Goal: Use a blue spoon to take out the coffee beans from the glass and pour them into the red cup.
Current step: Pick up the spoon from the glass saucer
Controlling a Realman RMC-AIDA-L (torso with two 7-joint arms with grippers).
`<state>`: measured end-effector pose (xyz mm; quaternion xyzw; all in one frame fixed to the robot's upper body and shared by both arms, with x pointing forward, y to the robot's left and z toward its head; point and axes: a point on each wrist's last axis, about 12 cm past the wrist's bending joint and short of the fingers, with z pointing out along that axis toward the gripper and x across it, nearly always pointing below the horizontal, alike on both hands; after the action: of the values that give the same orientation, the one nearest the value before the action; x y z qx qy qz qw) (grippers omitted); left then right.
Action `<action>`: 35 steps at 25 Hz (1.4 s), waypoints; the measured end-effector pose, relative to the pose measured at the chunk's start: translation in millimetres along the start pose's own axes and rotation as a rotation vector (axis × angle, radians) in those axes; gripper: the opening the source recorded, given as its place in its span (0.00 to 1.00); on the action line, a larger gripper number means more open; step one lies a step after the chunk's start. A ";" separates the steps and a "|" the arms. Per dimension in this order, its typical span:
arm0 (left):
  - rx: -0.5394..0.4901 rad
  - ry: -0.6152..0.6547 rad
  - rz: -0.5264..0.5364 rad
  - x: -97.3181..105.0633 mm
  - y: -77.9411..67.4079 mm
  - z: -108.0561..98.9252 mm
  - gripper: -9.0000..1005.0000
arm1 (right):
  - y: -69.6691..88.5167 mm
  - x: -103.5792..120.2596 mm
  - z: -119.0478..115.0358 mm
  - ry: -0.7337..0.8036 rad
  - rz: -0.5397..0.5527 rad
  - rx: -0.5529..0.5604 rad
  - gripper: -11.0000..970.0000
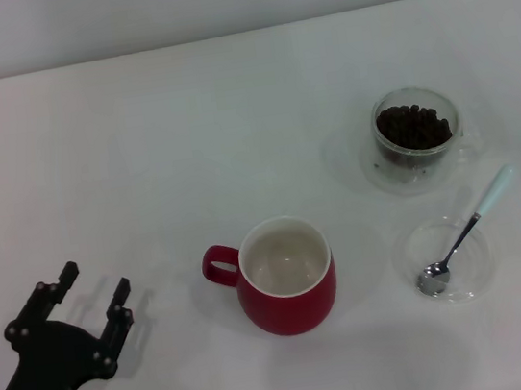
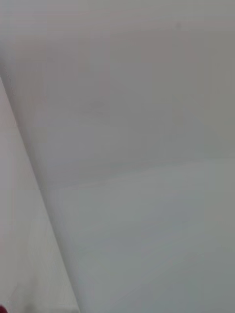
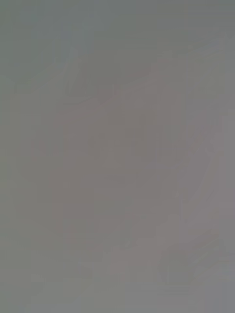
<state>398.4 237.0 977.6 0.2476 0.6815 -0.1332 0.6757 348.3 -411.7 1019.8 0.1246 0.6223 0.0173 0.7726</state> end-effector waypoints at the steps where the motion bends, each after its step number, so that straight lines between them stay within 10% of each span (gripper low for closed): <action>1: -0.006 0.000 0.004 0.0 0.4 -0.2 0.58 | -0.4 -0.4 0.5 0.000 0.000 -0.003 0.89; 19: -0.192 -0.143 0.098 -19.3 54.0 9.7 0.58 | 20.0 22.7 17.4 0.254 0.394 -0.180 0.89; 35: -0.275 -0.186 0.119 -26.1 69.2 12.7 0.57 | 32.5 33.4 51.9 0.555 0.743 -0.282 0.89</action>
<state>444.2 284.7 1013.3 0.1794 0.6120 -0.0211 0.7699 410.2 -383.1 1004.9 0.2232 0.7100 0.4087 0.5283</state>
